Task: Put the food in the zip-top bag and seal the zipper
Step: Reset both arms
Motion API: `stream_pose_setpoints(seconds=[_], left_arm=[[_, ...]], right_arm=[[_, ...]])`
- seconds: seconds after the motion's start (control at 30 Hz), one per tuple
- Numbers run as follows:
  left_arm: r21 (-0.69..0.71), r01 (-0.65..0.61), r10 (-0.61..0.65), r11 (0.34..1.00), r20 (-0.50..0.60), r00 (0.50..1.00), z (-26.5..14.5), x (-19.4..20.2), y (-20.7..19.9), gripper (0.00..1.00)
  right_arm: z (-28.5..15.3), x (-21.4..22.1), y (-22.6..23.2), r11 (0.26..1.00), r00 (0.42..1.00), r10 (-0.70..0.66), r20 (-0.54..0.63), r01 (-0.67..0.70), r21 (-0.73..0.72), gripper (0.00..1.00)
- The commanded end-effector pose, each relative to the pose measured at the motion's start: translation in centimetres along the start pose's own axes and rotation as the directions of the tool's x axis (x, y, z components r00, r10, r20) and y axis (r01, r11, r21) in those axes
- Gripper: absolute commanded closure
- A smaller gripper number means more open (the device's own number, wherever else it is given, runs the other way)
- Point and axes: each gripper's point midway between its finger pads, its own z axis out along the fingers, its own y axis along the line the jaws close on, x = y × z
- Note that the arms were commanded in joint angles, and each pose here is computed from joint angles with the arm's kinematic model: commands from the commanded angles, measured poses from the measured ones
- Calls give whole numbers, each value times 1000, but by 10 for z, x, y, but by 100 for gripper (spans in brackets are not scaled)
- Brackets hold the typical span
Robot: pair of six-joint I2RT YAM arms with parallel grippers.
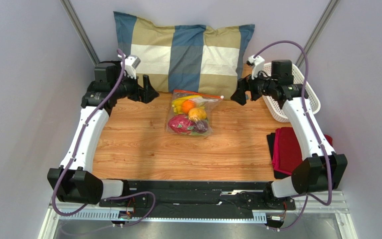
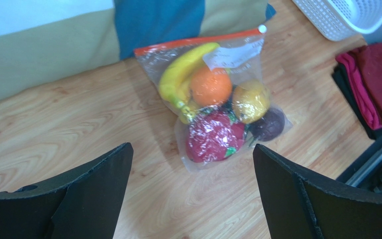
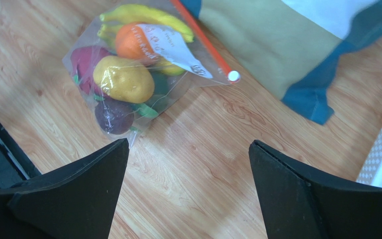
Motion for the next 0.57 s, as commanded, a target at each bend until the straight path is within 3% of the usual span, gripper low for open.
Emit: stream_pose_setpoints(seconds=[0.0,0.13,0.33,0.53], left_arm=[[-99,38,-46,994,-80,996,-19,4,28,1],[-169,128,-152,977,-135,979,-23,31,58,1],[-246,42,-103,968,-240,965,-22,91,84,1],[-262,25,-84,965,-217,973,-23,92,86,1]], right_arm=[[-25,-6,-15,978,976,184,118,-194,74,4],[-32,28,-28,940,947,293,129,-310,140,3],[-30,82,-30,904,933,345,102,-359,232,2],[-25,94,-36,892,929,361,83,-369,261,2]])
